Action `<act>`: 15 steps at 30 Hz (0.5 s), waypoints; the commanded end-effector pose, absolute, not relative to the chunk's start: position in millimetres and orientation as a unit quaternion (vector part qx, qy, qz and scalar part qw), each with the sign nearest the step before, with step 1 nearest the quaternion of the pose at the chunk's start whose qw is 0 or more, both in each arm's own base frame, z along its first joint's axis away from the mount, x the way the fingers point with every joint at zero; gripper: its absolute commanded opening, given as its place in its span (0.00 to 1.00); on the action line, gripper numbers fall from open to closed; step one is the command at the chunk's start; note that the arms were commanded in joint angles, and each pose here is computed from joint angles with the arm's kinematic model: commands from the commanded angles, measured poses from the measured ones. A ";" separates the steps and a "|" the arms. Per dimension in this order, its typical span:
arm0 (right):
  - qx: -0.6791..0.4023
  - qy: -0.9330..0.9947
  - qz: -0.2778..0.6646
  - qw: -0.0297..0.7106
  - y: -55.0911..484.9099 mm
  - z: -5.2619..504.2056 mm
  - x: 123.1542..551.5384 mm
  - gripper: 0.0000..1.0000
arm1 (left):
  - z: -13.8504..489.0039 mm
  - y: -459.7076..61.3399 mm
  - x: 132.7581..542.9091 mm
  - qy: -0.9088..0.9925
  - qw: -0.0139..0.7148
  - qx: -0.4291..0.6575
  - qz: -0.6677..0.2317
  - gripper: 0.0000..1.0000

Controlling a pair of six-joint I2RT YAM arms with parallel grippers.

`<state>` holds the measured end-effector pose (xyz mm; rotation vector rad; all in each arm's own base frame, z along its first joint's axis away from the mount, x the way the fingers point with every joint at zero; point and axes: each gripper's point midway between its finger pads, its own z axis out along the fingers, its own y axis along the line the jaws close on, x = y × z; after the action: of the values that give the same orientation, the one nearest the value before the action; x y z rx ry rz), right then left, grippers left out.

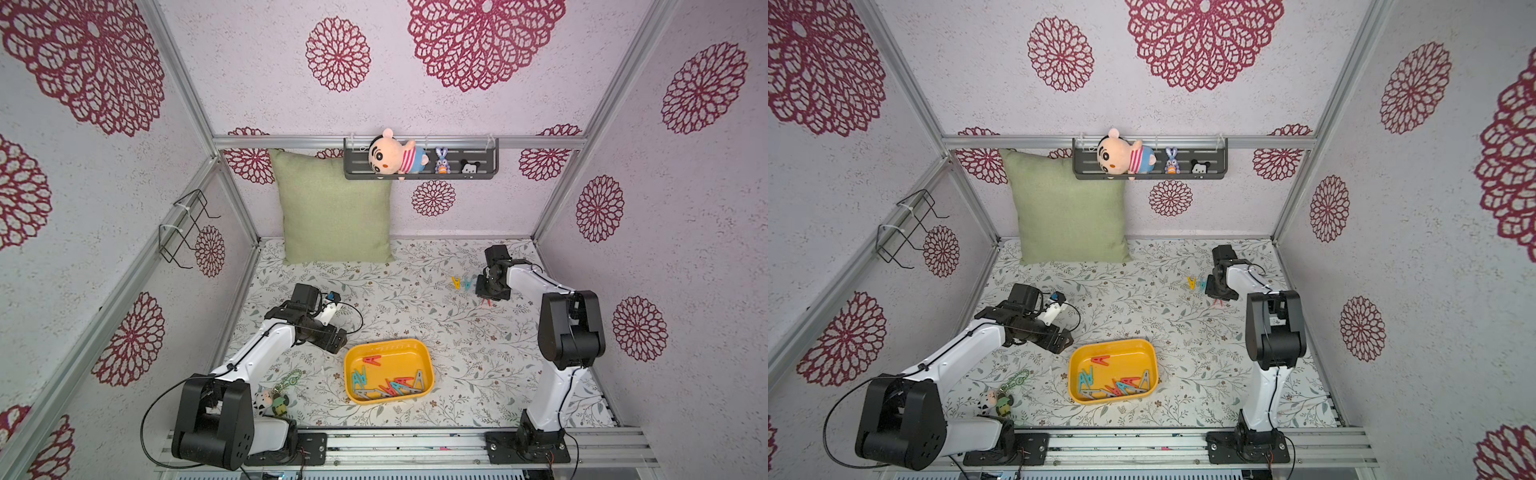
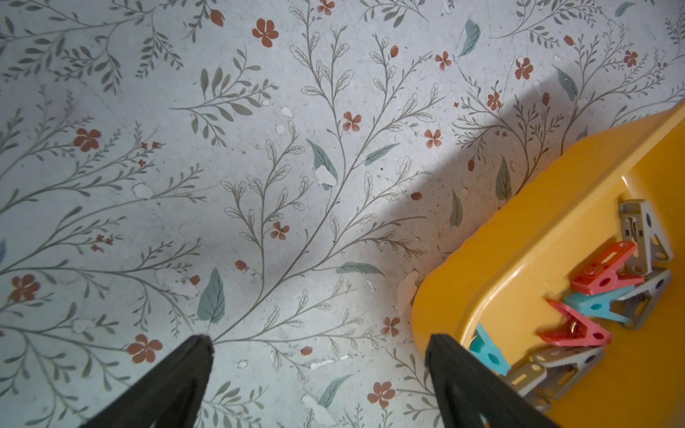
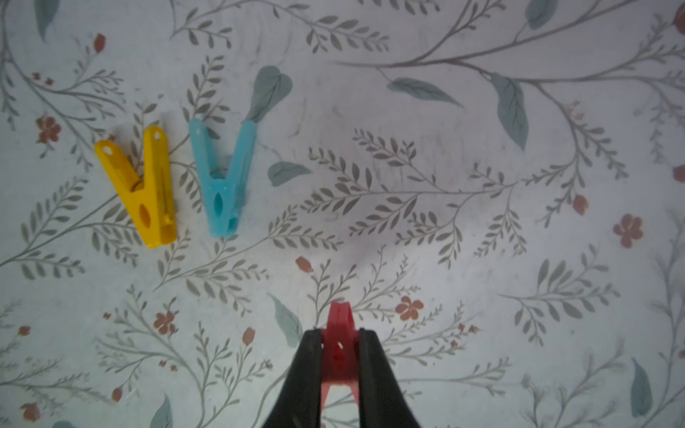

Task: Take the clothespins out of the storage box
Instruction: Place the clothespin at the center of the board.

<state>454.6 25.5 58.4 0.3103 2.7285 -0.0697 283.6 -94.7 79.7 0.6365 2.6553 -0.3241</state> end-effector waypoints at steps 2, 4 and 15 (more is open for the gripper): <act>0.085 0.972 -0.029 0.217 15.7 70.7 490.7 0.05 | 88.6 -95.5 289.0 0.943 0.212 0.228 -0.117 0.98; 0.079 0.975 -0.034 0.204 13.2 62.7 500.8 0.06 | 88.8 -95.9 288.8 0.943 0.212 0.228 -0.118 0.98; 0.056 0.980 -0.015 0.190 23.6 56.6 533.4 0.08 | 88.8 -95.2 288.6 0.943 0.213 0.227 -0.116 0.98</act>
<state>537.1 18.6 50.2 0.2004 2.7260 -0.0735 283.6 -94.7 79.8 0.6365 2.6549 -0.3241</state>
